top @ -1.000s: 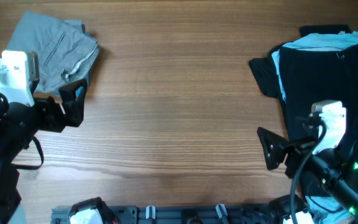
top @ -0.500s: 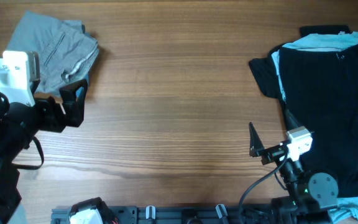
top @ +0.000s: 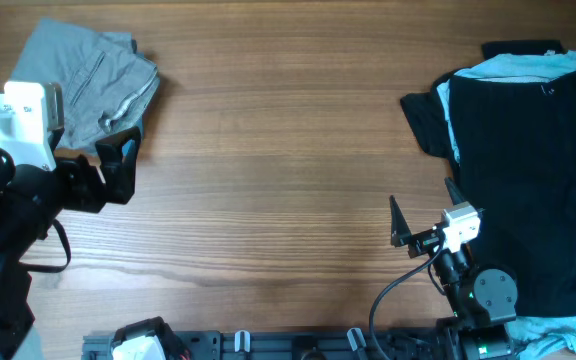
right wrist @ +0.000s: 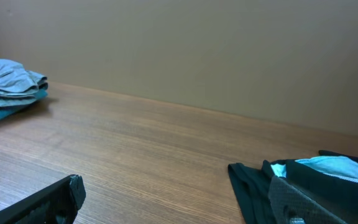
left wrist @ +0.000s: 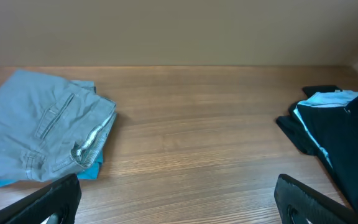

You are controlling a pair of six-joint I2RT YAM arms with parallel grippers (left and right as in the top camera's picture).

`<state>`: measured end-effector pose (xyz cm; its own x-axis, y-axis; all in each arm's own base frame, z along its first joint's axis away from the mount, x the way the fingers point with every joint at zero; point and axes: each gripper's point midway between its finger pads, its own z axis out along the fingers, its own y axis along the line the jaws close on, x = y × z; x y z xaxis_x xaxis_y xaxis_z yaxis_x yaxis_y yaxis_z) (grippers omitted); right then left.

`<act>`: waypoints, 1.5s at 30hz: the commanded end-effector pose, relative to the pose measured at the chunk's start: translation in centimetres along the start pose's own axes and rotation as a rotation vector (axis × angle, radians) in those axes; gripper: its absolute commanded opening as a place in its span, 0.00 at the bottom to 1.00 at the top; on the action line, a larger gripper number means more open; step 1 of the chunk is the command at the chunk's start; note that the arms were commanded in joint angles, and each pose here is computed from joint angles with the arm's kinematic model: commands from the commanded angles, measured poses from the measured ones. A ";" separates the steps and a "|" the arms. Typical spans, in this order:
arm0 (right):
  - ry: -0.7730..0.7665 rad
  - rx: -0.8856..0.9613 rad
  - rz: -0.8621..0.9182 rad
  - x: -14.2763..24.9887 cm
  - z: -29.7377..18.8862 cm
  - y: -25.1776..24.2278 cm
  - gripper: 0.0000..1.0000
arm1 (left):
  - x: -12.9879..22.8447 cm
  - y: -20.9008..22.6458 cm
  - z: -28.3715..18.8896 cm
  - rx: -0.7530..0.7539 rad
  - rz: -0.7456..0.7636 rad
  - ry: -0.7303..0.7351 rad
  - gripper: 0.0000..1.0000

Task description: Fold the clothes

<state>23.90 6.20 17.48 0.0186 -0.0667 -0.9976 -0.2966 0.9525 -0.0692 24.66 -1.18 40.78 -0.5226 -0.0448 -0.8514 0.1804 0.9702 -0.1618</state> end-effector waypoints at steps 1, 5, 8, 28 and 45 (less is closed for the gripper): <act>-0.018 -0.012 -0.011 -0.4 -0.1 0.2 1.00 | 0.0 -0.2 0.0 0.008 0.019 -0.003 1.00; -0.018 -0.012 -0.011 -0.4 -0.1 0.2 1.00 | 0.0 -0.2 0.0 0.008 0.019 -0.003 1.00; -0.018 -0.012 -0.011 -0.4 -0.1 0.2 1.00 | 0.0 -0.2 0.0 0.008 0.019 -0.003 1.00; -0.018 -0.012 -0.011 -0.4 -0.1 0.2 1.00 | 11.4 -0.4 5.7 0.040 0.164 -0.539 1.00; -0.018 -0.012 -0.011 -0.4 -0.1 0.2 1.00 | 21.0 2.2 12.0 0.011 0.133 -0.486 1.00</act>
<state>23.88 6.20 17.57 0.0229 -0.0665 -0.9975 -0.2963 0.9525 -0.0703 24.13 -2.85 16.55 -0.0504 -0.0248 -0.9984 0.2304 0.9724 -0.0358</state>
